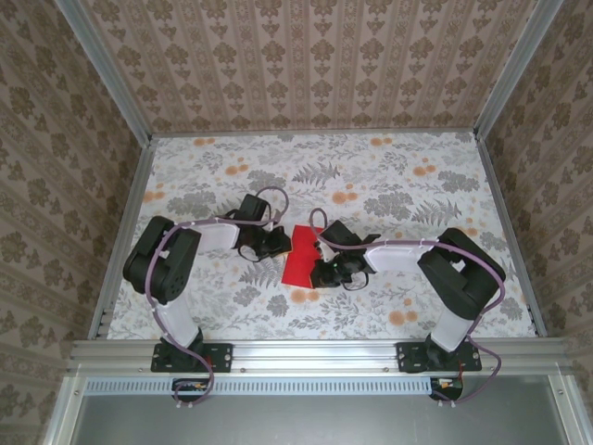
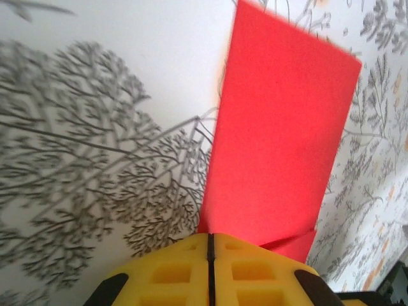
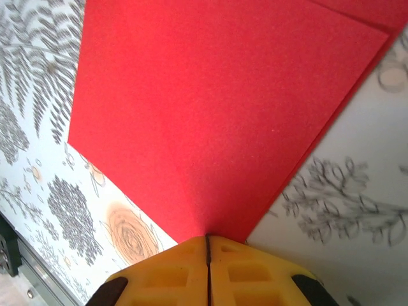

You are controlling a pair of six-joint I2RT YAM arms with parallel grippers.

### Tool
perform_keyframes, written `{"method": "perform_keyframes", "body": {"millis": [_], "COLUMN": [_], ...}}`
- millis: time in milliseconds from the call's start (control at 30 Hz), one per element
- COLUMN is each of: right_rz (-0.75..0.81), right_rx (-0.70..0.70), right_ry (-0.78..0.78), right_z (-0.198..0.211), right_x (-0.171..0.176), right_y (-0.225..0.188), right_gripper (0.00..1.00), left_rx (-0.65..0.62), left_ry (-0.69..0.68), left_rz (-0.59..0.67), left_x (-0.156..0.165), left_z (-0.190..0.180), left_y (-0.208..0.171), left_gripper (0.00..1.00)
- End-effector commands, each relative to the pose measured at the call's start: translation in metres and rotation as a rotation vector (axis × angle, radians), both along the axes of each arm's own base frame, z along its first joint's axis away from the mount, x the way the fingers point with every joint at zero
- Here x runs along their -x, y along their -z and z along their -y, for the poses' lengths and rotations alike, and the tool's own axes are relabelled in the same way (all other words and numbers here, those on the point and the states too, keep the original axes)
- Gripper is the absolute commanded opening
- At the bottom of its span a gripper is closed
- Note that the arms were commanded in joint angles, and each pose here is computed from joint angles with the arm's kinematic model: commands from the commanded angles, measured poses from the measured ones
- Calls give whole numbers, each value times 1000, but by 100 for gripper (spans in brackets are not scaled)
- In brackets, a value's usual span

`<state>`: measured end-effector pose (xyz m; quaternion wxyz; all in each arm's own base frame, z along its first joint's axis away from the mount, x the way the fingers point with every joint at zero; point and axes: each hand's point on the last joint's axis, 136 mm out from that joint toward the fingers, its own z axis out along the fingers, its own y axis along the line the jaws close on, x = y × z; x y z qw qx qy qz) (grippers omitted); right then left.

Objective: Fold a paper plane with a square sheet of paper (pick it up from the middle)
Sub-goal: Fold the triangle a second time at the center of the table.

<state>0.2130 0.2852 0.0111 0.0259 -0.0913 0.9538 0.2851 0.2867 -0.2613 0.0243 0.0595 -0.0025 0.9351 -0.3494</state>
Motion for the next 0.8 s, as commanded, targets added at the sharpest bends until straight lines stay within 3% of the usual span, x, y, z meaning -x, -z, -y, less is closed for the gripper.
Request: {"method": "perform_keyframes", "body": {"millis": [0, 133, 300, 767], "right_rz": [-94, -20, 49, 37], "right_rx": [142, 48, -31, -6], "right_ry": [-1, 6, 25, 89], "right_z": [31, 14, -4, -19], "right_x": [28, 13, -6, -32], "right_y": [14, -14, -40, -22], "right_gripper": [9, 10, 10, 7], "left_rx": [29, 39, 64, 42], "left_ry": [-50, -58, -2, 25], "left_rz": [91, 136, 134, 30], "left_x": [-13, -5, 19, 35], "left_z": [-5, -8, 8, 29], "left_y": [-39, -60, -59, -12], "left_gripper": [10, 10, 10, 5]}}
